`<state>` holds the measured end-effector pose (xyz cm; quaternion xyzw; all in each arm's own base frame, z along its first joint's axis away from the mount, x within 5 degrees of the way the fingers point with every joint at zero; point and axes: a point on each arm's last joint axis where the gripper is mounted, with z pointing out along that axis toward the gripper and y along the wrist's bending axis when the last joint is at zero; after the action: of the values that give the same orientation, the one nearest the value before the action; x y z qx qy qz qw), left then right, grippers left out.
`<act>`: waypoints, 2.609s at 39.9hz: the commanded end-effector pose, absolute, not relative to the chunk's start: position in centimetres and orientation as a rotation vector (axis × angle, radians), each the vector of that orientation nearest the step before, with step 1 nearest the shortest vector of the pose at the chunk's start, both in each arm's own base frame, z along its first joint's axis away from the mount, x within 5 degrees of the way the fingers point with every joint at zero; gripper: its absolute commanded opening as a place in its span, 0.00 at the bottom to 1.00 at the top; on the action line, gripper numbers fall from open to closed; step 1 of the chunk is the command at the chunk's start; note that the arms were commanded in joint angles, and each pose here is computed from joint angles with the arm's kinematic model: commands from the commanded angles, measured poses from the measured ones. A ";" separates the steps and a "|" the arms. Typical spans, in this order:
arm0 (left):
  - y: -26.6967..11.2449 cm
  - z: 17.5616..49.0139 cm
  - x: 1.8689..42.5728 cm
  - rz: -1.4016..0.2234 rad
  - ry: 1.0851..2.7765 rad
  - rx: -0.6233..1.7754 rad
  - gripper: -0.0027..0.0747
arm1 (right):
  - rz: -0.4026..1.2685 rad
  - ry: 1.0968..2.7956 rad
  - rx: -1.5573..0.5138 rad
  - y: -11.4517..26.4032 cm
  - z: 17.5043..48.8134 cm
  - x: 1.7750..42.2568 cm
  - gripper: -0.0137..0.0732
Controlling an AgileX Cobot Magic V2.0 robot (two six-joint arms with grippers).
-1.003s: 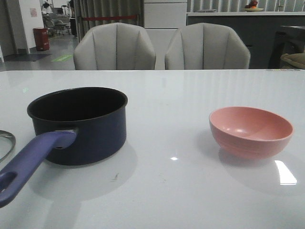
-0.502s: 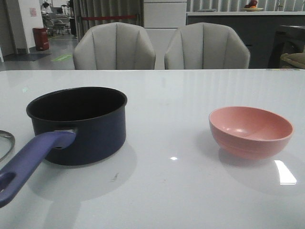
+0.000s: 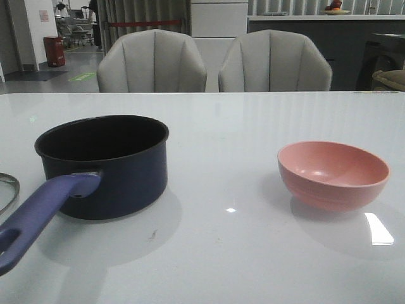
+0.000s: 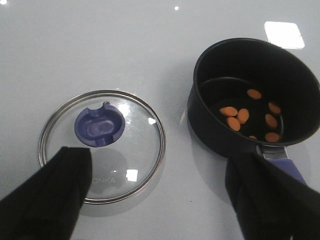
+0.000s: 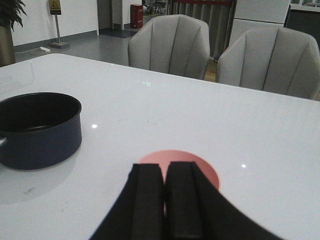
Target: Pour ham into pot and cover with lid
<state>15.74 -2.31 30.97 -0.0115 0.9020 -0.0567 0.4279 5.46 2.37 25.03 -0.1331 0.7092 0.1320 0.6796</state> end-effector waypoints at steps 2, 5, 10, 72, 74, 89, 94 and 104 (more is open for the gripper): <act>-2.4 32.1 18.4 -0.103 2.237 -0.031 0.79 | 0.292 1.512 -0.266 2.2 26.4 5.5 0.34; -2.3 32.0 19.7 -0.090 2.279 -0.057 0.79 | 0.292 1.512 -0.266 2.2 26.4 5.5 0.34; -1.0 31.5 22.3 -0.053 2.350 -0.157 0.79 | 0.292 1.512 -0.266 2.2 26.4 5.5 0.34; 3.1 21.8 35.6 -0.104 2.921 -0.386 0.79 | 0.292 1.512 -0.266 2.2 26.4 5.5 0.34; 3.1 21.7 35.7 -0.104 2.916 -0.386 0.79 | 0.292 1.512 -0.266 2.2 26.4 5.5 0.34; 3.0 20.7 36.0 -0.110 2.944 -0.387 0.79 | 0.292 1.512 -0.266 2.2 26.4 5.5 0.34; 2.7 20.6 36.1 -0.111 2.944 -0.378 0.79 | 0.292 1.512 -0.266 2.2 26.4 5.5 0.34; 2.2 20.6 36.3 -0.114 2.926 -0.357 0.46 | 0.292 1.512 -0.266 2.2 26.4 5.5 0.34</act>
<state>35.84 2.50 18.31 -0.1206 0.9909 -0.0332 0.0495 5.46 2.37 25.03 -0.1331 0.7092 0.1320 0.6796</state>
